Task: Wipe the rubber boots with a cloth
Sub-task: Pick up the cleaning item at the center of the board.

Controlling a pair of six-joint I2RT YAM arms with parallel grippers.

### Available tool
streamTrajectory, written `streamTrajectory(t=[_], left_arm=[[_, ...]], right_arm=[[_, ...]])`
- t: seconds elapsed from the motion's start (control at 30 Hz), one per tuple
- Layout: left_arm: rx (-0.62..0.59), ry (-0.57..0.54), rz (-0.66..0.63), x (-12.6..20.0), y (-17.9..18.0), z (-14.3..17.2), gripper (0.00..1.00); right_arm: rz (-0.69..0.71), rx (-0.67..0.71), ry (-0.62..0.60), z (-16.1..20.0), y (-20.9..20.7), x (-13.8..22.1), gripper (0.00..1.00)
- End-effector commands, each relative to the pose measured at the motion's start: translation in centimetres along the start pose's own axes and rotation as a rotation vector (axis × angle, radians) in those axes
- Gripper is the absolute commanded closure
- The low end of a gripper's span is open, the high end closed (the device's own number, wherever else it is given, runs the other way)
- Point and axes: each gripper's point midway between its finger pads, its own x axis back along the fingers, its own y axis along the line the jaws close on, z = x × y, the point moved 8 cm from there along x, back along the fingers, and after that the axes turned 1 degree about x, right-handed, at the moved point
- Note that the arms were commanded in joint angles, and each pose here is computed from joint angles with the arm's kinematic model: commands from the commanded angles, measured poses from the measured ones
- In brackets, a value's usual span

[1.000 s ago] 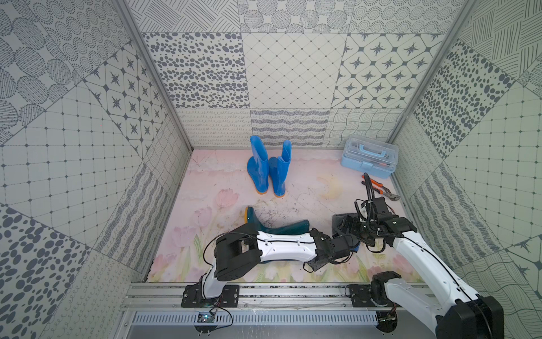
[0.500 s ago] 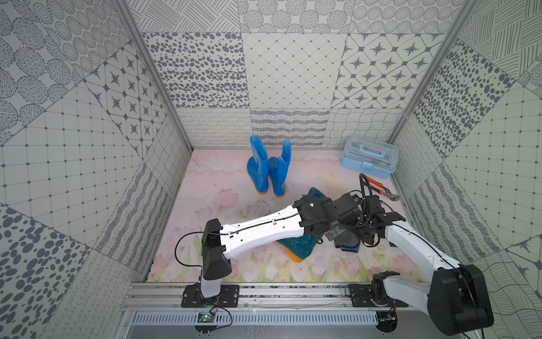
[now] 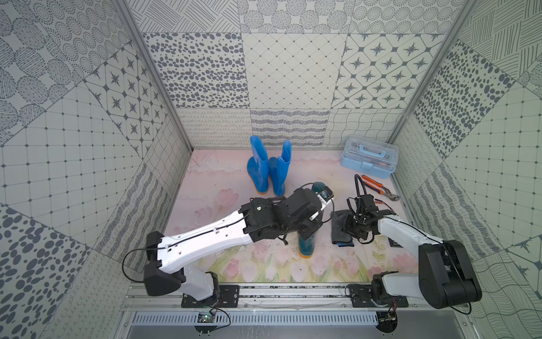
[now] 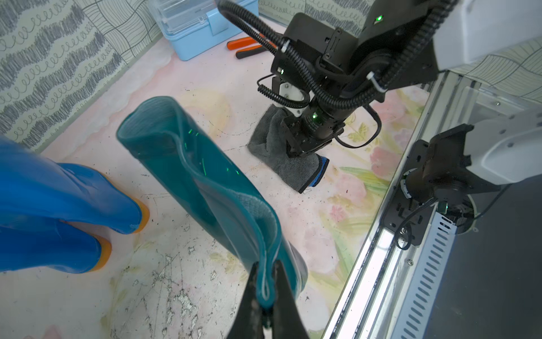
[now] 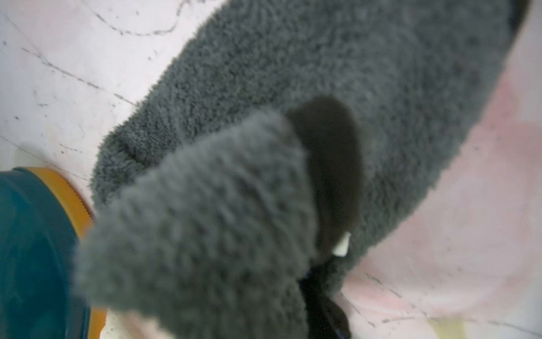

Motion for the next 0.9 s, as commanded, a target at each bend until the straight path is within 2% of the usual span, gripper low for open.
streamTrajectory(t=[0.0, 0.17, 0.27, 0.37, 0.53, 0.87], left_arm=[[0.38, -0.083, -0.109, 1.9, 2.9, 6.4, 1.0], [0.766, -0.142, -0.412, 5.1, 7.9, 16.7, 1.0], [0.873, -0.123, -0.575, 6.5, 9.7, 20.7, 1.0], [0.863, -0.04, -0.677, 6.8, 10.2, 21.7, 1.0], [0.792, 0.138, -0.778, 5.3, 10.3, 20.8, 1.0], [0.884, 0.429, -0.8, 3.7, 12.4, 23.0, 1.0]], right_arm=[[-0.065, 0.045, -0.002, 0.6, 0.8, -0.3, 0.95], [-0.102, 0.153, -0.032, 1.5, 3.6, 1.1, 1.0], [-0.139, 0.209, -0.046, 2.7, 5.9, 2.0, 1.0], [-0.179, 0.251, -0.059, 4.2, 7.7, 2.7, 1.0], [-0.215, 0.283, -0.057, 6.0, 9.6, 3.1, 1.0], [-0.28, 0.363, -0.037, 7.2, 13.8, 4.0, 1.0]])
